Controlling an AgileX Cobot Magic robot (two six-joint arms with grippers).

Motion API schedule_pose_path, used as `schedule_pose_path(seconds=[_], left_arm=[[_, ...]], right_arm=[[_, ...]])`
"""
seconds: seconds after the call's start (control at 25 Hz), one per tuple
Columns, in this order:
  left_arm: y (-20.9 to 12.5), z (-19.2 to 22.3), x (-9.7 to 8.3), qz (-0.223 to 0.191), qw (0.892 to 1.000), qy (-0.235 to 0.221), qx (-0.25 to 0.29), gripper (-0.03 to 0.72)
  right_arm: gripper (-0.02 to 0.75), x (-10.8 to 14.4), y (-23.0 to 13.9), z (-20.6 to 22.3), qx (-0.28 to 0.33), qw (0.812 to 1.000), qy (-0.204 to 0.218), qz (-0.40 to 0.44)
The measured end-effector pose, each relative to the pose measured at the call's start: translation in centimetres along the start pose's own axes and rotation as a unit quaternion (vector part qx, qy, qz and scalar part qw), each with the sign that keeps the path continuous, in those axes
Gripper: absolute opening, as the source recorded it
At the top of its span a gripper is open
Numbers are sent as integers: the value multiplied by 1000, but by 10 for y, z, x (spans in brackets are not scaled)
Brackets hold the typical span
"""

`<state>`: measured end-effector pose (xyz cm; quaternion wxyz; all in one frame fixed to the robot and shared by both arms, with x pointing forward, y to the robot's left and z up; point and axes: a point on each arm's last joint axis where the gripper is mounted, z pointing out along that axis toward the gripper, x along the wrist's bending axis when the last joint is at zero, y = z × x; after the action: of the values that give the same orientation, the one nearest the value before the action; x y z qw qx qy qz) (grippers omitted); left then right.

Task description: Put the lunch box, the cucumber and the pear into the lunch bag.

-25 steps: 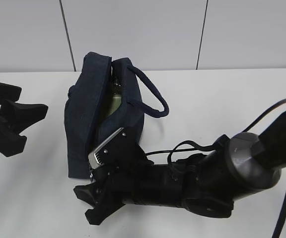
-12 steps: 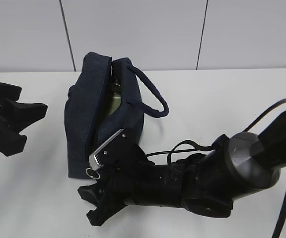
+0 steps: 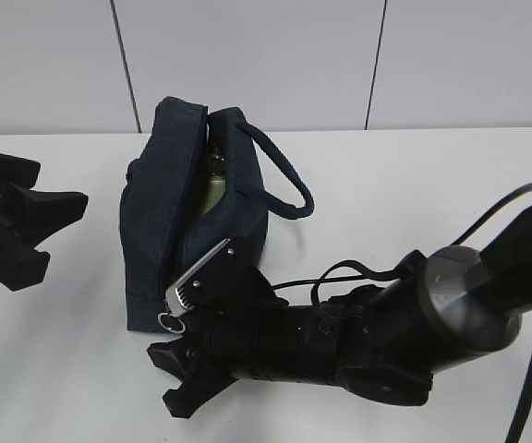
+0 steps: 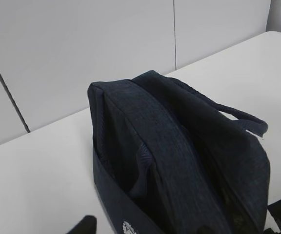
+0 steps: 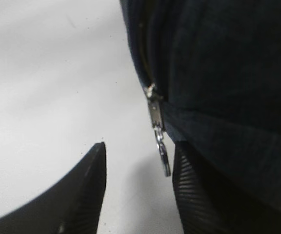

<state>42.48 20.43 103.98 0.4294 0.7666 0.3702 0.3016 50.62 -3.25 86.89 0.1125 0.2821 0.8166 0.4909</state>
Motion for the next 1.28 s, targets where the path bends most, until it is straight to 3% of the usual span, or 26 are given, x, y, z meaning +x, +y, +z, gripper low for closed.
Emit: schedule_pose_path(seconds=[0.28,0.6,1.28], left_arm=[[0,0,0,0,1000,0,0,363],[0,0,0,0,1000,0,0,361],[0,0,0,0,1000,0,0,361]], right_arm=[[354,0,0,0,2,1000,-1,-2],[263,-1,-1,0,5,1000,-3,-4],[254,-2,4,-2,-5,1000,-15,-6]])
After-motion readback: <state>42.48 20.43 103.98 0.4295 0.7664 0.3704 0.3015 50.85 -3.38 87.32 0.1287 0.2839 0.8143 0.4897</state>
